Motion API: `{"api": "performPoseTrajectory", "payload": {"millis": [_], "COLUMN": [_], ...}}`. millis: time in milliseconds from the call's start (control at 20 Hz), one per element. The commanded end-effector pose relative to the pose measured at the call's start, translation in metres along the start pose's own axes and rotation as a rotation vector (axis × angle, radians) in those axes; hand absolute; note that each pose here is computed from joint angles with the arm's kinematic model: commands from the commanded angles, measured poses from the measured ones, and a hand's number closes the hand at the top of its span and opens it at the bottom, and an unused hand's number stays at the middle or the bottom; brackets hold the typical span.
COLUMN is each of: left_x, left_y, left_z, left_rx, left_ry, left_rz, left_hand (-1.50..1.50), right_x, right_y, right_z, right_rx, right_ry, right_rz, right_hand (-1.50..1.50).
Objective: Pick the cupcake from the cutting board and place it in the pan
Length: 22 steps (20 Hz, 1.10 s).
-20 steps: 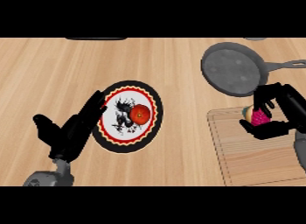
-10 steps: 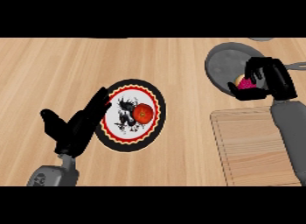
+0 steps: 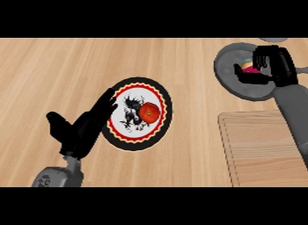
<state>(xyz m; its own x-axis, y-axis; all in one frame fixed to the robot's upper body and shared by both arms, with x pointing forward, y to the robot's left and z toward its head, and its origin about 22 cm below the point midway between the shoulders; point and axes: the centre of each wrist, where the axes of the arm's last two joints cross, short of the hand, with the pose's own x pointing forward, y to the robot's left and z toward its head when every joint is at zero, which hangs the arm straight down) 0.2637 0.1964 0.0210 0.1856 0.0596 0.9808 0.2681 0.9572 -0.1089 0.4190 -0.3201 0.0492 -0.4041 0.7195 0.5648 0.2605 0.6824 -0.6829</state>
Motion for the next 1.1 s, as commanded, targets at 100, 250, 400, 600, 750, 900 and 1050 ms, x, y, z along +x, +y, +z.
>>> {"api": "performPoseTrajectory", "payload": {"millis": [100, 250, 400, 600, 750, 900, 1050], "left_x": [0.004, 0.005, 0.007, 0.014, 0.011, -0.006, 0.007], "left_y": [-0.005, -0.007, -0.01, -0.005, -0.005, -0.009, -0.008], "left_z": [0.002, -0.006, -0.002, -0.006, -0.006, -0.003, -0.007], "left_rx": [-0.032, -0.045, -0.046, -0.039, -0.037, -0.036, -0.038], "left_ry": [-0.007, -0.01, -0.011, -0.01, -0.03, 0.007, -0.022], "left_rz": [-0.005, -0.017, -0.013, -0.025, -0.017, 0.016, -0.003], "left_hand": [0.0, 0.0, 0.0, 0.0, 0.0, 0.0, 0.0], "right_x": [-0.016, -0.025, -0.016, -0.013, -0.017, -0.015, -0.024], "right_y": [-0.015, -0.011, -0.001, -0.001, -0.006, -0.012, -0.027], "right_z": [0.004, 0.018, 0.009, 0.003, 0.006, 0.0, 0.006], "right_rx": [0.064, 0.215, 0.26, 0.207, 0.134, 0.078, 0.111], "right_ry": [0.162, 0.174, 0.177, 0.172, 0.13, 0.167, 0.219], "right_rz": [0.12, 0.2, 0.167, -0.03, -0.232, -0.375, -0.441], "right_hand": [1.5, -1.5, -1.5, -1.5, -1.5, -1.5, -1.5]}}
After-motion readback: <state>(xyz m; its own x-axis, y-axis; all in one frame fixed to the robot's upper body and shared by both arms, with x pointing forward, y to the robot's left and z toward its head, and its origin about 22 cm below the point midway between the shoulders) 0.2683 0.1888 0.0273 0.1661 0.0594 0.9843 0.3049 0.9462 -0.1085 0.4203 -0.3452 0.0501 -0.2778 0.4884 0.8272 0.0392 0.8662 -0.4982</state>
